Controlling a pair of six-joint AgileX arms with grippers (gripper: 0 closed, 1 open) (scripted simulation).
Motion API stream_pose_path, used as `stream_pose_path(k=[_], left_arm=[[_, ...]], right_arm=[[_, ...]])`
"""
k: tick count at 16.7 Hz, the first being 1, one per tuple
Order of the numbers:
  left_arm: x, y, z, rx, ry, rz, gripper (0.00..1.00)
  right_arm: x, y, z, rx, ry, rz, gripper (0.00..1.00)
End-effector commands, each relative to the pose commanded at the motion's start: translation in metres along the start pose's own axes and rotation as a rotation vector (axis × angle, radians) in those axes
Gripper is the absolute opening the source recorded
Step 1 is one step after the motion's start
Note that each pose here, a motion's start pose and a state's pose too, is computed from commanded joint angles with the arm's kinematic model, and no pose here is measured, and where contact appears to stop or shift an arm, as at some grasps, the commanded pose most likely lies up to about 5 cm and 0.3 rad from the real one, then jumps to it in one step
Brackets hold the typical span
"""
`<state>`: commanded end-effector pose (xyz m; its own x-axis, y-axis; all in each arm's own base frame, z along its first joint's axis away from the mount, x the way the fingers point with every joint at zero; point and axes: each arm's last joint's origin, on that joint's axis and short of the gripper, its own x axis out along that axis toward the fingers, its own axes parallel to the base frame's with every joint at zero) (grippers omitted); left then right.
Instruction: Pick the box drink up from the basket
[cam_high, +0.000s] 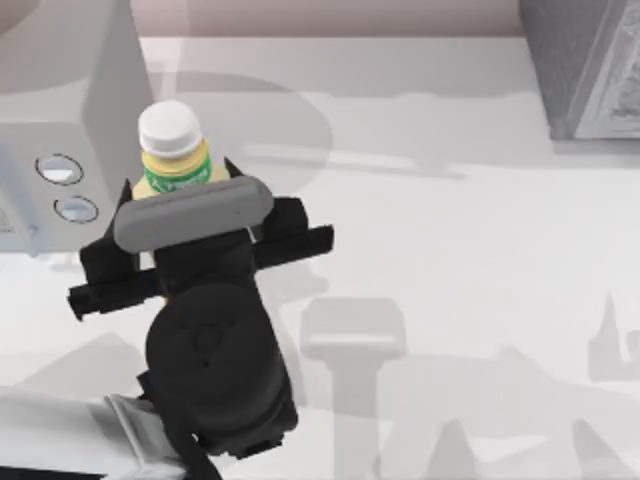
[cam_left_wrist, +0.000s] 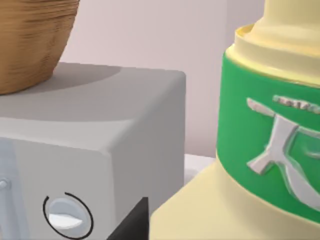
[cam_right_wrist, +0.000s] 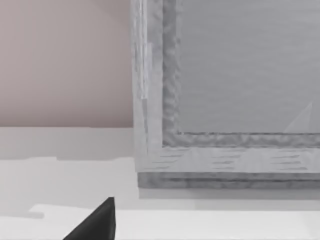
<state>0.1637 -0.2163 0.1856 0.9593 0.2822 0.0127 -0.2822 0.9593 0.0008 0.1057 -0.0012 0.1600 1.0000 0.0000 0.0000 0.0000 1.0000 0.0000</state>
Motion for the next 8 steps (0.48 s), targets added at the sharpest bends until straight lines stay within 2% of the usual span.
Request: stream_pose_path(k=[4,8], left_arm=[[0.003,0.0,-0.004,0.003,0.0,-0.002,0.0],[0.026,-0.003,-0.033,0.012,0.002,-0.006,0.0]], right_arm=[[0.0,0.0,0.0,0.0,0.0,0.0,1.0],[0.0,0.0,0.0,0.0,0.0,0.0,1.0]])
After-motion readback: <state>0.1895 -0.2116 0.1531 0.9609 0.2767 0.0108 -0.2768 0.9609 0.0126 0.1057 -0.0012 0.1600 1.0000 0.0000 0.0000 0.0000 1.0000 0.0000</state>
